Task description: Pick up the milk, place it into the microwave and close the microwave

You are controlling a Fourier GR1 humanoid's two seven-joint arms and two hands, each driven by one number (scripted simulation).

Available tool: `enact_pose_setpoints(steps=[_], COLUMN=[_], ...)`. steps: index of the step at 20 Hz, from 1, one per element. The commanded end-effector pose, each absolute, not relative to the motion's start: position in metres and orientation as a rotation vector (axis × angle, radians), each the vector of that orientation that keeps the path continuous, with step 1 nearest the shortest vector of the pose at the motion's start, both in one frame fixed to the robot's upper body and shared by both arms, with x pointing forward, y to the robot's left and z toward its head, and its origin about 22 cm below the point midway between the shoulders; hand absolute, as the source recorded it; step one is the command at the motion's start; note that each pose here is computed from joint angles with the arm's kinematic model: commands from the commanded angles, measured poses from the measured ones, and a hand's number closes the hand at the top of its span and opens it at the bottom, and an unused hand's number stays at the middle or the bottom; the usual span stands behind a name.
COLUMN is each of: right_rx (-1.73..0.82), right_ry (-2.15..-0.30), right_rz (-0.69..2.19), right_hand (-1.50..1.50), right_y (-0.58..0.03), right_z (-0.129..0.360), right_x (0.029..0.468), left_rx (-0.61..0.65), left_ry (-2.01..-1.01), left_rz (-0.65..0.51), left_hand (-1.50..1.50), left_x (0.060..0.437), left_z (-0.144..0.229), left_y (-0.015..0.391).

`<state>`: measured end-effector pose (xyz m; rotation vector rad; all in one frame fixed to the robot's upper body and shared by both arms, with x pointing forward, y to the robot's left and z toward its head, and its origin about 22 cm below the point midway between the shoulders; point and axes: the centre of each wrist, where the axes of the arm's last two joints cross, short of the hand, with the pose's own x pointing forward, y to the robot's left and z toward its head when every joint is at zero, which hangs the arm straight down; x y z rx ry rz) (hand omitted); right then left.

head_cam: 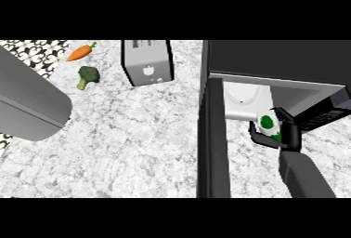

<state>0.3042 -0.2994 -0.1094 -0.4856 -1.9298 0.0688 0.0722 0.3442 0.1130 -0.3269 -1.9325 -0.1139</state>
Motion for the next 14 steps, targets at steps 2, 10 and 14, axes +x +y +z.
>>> enact_pose_setpoints(steps=[2, 10, 14], right_rx=[-0.666, -0.697, -0.698], right_ry=[-1.916, -1.924, -1.933], right_rz=[0.105, 0.096, 0.082], right_hand=[1.5, 1.5, 1.5], right_y=[-0.335, -0.347, -0.341], right_z=[-0.03, -0.03, -0.03], right_x=[0.368, 0.359, 0.359], left_rx=[-0.335, -0.295, -0.29], left_ry=[-1.927, -1.909, -1.91], left_rz=[-0.13, -0.169, -0.191], left_hand=[-1.5, -1.5, -1.5], left_x=[0.076, 0.082, 0.086], left_z=[0.114, 0.118, 0.121], left_y=[0.347, 0.35, 0.351])
